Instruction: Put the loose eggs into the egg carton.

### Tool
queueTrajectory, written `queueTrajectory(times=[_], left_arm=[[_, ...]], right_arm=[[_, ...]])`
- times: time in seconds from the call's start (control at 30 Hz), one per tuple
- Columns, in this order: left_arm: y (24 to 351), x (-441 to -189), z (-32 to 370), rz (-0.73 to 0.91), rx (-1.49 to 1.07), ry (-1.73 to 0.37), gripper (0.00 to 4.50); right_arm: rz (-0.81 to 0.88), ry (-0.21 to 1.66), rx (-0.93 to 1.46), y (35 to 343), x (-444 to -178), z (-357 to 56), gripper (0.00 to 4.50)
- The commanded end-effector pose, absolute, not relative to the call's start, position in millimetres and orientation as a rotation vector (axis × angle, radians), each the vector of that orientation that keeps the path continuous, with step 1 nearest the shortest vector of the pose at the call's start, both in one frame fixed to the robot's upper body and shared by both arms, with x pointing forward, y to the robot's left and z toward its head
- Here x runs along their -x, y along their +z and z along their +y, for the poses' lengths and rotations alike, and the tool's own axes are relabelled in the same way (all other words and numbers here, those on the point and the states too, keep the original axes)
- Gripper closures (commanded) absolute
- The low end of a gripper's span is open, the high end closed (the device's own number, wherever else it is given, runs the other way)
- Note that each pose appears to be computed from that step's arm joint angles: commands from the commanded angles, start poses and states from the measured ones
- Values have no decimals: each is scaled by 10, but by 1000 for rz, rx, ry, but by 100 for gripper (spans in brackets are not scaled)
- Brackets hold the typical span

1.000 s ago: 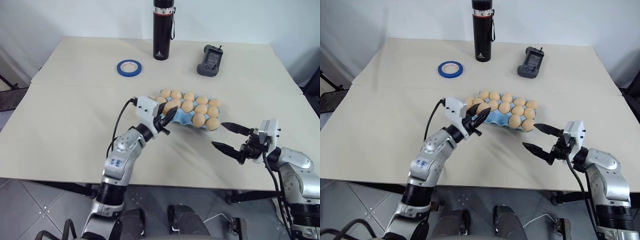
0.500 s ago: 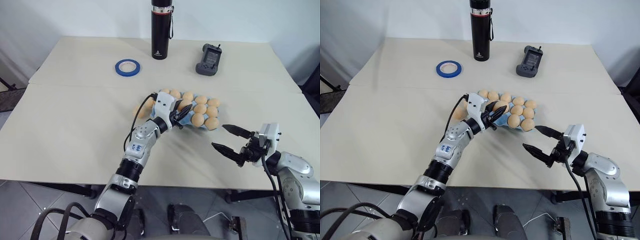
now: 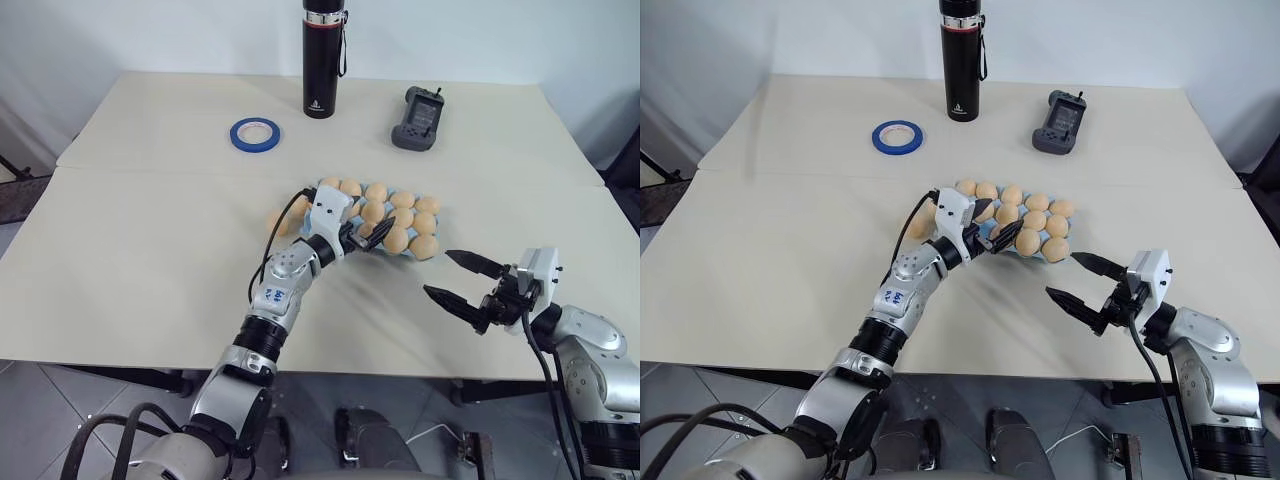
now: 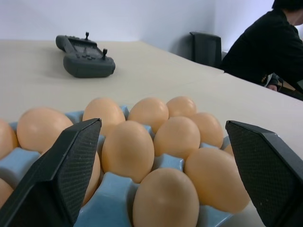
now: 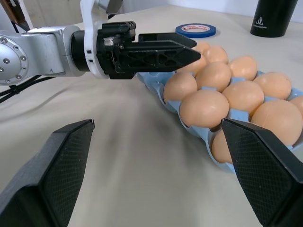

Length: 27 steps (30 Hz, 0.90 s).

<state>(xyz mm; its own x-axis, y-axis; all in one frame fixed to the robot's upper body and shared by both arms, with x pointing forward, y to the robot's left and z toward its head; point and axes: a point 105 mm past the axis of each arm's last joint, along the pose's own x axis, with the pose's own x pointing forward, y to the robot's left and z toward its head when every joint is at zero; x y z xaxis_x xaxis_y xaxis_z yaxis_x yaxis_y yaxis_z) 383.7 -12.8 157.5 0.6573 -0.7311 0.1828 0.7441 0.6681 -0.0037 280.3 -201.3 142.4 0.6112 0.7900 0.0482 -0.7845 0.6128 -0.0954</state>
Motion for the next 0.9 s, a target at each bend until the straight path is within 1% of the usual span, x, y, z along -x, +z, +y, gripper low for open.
queueTrajectory(times=[0.03, 0.17, 0.33, 0.7, 0.73, 0.8, 0.9], left_arm=[[1728, -3696, -1, -226, 75, -837, 2], [1601, -3443, 194, -171, 84, -863, 2], [1532, -3242, 520, -120, 122, -809, 2], [1413, -3028, 1482, -35, 143, -536, 2], [1375, -3023, 1682, -25, 146, -465, 2], [1325, -2995, 1946, -10, 146, -379, 2], [1275, -2939, 2035, 22, 138, -376, 2]], right_arm=[[-138, 923, 99, 1559, -2790, -1997, 0], [-137, 935, 96, 1557, -2780, -1991, 0], [-142, 947, 92, 1571, -2805, -1973, 0], [-124, 969, 93, 1554, -2848, -1965, 0], [-125, 971, 92, 1556, -2857, -1957, 0], [-126, 975, 90, 1558, -2868, -1948, 0], [-125, 977, 90, 1560, -2873, -1946, 0]])
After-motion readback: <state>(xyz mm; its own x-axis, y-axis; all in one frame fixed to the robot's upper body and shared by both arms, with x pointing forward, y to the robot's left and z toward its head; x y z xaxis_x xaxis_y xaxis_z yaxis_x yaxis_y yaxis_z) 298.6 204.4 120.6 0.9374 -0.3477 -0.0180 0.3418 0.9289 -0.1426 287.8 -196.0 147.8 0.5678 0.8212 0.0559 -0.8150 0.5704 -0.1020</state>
